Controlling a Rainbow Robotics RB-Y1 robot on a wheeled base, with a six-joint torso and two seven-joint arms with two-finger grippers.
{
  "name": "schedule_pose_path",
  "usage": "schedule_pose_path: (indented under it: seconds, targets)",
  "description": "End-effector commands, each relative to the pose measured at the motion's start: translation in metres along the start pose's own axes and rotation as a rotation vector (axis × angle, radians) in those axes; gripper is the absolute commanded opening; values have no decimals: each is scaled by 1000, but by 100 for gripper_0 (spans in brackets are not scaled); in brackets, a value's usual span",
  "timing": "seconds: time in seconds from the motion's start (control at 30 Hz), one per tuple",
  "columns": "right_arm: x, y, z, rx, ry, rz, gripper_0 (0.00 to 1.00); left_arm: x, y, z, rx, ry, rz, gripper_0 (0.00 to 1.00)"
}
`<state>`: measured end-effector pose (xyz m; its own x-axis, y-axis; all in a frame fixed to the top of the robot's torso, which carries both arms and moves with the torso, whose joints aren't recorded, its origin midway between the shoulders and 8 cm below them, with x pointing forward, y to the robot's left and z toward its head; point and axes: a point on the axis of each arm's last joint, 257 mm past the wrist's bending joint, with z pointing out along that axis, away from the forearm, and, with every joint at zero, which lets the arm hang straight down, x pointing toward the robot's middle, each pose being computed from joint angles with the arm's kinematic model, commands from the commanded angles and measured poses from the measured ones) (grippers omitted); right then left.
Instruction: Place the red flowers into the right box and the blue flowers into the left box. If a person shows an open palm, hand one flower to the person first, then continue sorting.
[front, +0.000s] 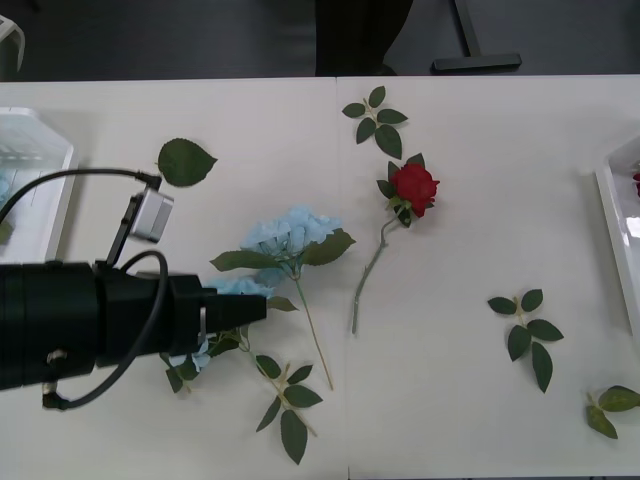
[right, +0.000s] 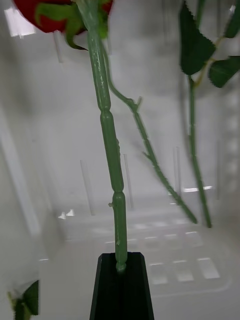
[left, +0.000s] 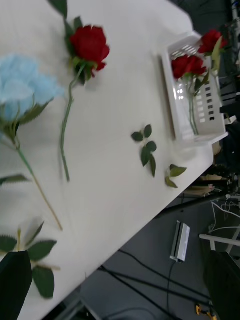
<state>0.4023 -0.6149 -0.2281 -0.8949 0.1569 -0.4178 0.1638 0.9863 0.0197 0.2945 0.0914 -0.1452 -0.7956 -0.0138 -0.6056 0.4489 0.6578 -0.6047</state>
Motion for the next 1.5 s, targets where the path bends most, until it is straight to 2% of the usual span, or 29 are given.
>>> schedule_pose_path:
  seconds: [0.03, 0.2, 0.43, 0.47, 0.53, 0.63, 0.7, 0.83, 0.97, 1.13, 1.33, 1.5]
  targets:
    - [-3, -13, 18, 77, -37, -20, 0, 39, 24, -16, -146, 61, -154, 100]
    - [6, -18, 43, 135, -37, -41, 0, 68, 45, -16, -237, 99, -376, 100]
    - [9, -34, 57, 239, -41, -128, 0, 81, 60, 4, -343, 80, -466, 100]
    - [9, -35, 57, 247, -41, -139, 11, 81, 59, 9, -350, 76, -470, 100]
    - [5, -34, 57, 246, -53, -143, 47, 83, 66, 19, -395, 74, -457, 100]
    - [0, -29, 56, 236, -58, -156, 77, 85, 78, 35, -451, 63, -471, 100]
    - [-2, -28, 55, 232, -63, -168, 88, 85, 84, 46, -470, 51, -500, 100]
    - [-10, -26, 50, 222, -76, -225, 99, 86, 99, 63, -512, 47, -493, 100]
    - [-10, -10, 42, 136, -61, -238, 100, 77, 123, 71, -575, 41, -386, 100]
    - [-19, 38, 23, -26, -44, -263, 100, 75, 136, 88, -589, 33, -392, 100]
    - [-36, 137, 0, -260, -40, -230, 100, 59, 148, 108, -626, 13, -366, 100]
    - [-49, 215, -17, -312, -33, -107, 100, 56, 165, 119, -661, 3, -334, 100]
